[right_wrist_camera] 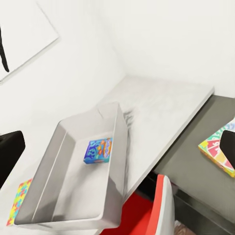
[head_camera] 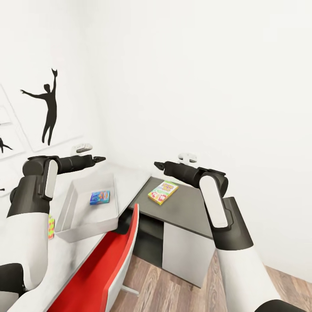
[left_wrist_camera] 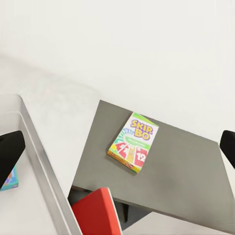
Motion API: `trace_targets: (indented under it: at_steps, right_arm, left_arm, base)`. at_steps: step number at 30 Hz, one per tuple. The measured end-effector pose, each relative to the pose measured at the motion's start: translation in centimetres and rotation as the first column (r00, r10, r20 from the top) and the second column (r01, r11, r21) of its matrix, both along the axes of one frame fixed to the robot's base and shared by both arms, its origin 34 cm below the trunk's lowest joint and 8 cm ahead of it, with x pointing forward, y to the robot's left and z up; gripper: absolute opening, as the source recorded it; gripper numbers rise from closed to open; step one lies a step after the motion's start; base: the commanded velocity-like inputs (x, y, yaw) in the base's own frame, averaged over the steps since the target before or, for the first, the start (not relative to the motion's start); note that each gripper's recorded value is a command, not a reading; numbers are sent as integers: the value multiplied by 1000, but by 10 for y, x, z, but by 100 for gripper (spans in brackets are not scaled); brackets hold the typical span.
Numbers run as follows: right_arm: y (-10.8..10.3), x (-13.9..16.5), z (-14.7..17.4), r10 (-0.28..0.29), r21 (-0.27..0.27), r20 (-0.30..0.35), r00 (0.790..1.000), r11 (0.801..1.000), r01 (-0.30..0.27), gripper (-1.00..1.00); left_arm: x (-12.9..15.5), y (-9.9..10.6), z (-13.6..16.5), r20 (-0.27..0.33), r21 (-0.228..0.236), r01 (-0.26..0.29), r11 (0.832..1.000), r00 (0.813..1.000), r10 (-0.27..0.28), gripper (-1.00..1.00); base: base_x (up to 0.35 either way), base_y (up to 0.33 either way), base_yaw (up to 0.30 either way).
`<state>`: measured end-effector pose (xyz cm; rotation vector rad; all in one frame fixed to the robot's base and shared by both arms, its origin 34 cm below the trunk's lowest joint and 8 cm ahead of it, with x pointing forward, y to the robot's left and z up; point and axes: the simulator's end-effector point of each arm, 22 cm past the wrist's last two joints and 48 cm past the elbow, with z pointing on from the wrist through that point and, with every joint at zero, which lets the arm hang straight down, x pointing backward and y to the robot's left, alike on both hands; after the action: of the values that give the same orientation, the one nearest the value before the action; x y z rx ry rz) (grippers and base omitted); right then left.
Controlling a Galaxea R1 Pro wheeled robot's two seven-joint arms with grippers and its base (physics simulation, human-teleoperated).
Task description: Put all the toys in the child's room - the three board games (two on the bed and one on the table), the two jigsaw puzzles on the table, and the tennis ball on the table - inside the toy box on the table in the child's room.
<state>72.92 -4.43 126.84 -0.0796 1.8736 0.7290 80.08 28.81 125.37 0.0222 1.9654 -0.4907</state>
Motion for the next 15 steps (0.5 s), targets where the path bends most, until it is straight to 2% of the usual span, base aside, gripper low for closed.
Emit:
trace_targets:
  at_steps: [5,9,15]
  right_arm:
    - [0,-2,3,0,-1,5,1000,1000,0,100]
    - [-1,-1,4,-1,-2,6,1000,1000,1,100]
    - [-1,-2,3,-1,-1,4,1000,1000,1,100]
  left_arm:
    - [-2,0,4,6,1,1,1000,1000,-1,100]
    - [-2,0,4,5,1,1,1000,1000,-1,100]
    - [-4,-1,-4,-1,2,1,1000,1000,-1,100]
  base:
    - [-15,0,0]
    - [-168,0,-2]
    - [-132,0,-170]
